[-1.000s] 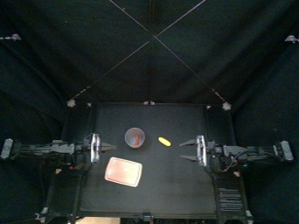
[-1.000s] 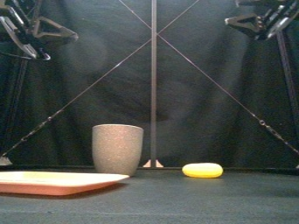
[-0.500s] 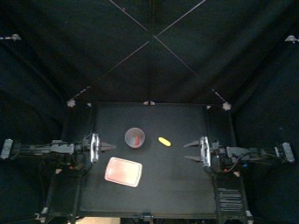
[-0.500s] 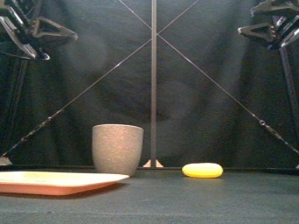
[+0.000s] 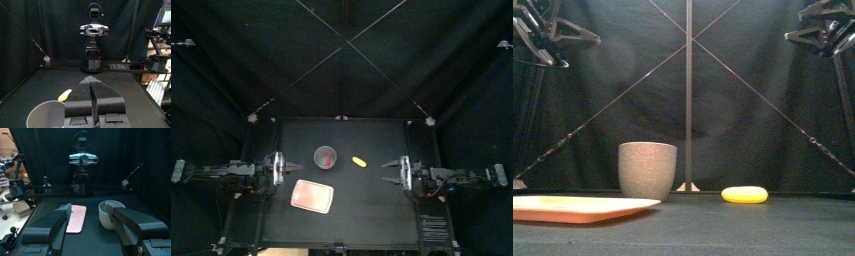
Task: Pick the red chile then place it in the grey bowl
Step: Drop red chile in the grey bowl and return to neutral
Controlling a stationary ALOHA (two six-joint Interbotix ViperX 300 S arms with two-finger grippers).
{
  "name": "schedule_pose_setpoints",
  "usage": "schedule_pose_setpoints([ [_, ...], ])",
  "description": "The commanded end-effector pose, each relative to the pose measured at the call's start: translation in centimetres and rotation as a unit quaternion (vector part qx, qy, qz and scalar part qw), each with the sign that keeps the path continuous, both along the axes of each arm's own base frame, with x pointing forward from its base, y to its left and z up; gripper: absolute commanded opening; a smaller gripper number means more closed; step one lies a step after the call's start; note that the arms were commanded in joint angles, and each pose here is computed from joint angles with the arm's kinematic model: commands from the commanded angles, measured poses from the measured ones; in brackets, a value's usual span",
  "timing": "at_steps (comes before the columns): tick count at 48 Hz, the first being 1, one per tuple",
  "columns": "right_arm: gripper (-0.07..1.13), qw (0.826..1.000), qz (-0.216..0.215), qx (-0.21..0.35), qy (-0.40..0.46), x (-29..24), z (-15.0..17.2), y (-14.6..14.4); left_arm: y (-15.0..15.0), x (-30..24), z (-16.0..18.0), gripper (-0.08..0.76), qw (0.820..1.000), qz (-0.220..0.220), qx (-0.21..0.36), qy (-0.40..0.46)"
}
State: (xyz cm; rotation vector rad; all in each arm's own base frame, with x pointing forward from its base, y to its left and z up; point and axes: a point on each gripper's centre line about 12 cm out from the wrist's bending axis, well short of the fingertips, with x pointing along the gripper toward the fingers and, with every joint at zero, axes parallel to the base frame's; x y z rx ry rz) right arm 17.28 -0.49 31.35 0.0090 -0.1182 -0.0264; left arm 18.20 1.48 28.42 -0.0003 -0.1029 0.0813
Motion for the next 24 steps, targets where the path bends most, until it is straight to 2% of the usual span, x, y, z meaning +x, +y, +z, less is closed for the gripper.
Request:
schedule_pose_setpoints([
  [1, 0.92, 1.0, -0.002, -0.003, -0.008, 0.16, 0.73, -0.05, 0.07, 0.09, 0.52, -0.042, 1.0, 0.002, 0.0, -0.008],
  [24, 0.92, 1.0, -0.002, -0.007, 0.0, 0.15, 0.55, -0.07, 0.18, 0.07, 0.46, -0.042, 1.0, 0.005, 0.0, -0.007],
])
